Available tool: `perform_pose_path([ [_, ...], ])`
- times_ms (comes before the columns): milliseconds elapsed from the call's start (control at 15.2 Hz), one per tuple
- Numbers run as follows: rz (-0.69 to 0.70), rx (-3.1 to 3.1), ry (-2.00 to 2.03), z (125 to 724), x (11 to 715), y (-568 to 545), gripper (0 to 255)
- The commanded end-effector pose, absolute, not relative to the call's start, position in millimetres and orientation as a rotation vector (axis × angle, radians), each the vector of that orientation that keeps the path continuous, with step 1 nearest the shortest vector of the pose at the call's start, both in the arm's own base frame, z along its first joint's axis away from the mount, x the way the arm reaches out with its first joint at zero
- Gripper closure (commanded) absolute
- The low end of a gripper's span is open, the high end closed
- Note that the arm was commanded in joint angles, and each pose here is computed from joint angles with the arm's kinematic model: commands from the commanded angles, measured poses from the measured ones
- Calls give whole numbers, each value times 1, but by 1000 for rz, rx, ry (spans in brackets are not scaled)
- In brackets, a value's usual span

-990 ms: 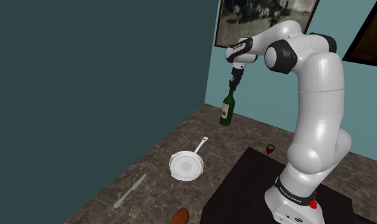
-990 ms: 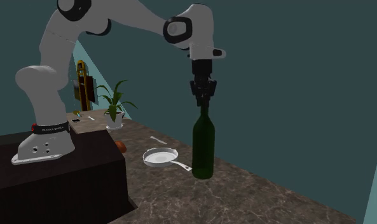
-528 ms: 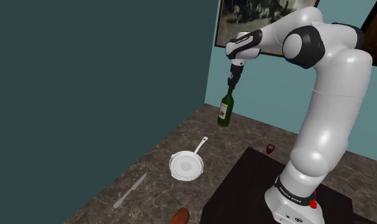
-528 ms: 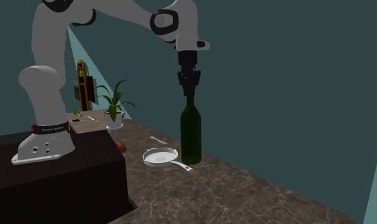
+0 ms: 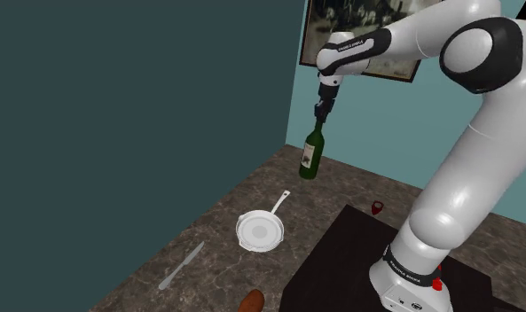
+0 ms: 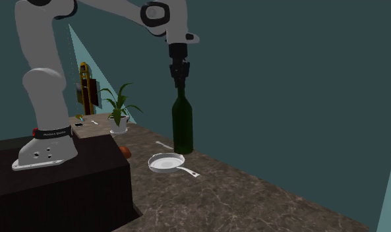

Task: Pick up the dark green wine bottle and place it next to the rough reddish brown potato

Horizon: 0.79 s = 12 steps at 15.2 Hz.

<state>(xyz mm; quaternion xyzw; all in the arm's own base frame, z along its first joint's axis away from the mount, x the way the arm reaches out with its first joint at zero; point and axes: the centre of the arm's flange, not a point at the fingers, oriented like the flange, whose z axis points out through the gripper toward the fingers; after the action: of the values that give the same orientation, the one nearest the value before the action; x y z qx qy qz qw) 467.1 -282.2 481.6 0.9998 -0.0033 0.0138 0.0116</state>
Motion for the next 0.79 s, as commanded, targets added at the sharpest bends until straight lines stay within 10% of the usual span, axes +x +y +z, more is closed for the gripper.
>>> perform_pose_path([
  [0, 44, 3117, -13, 494, 464, -257, 255],
  [726, 44, 3117, -13, 555, 434, -128, 255],
])
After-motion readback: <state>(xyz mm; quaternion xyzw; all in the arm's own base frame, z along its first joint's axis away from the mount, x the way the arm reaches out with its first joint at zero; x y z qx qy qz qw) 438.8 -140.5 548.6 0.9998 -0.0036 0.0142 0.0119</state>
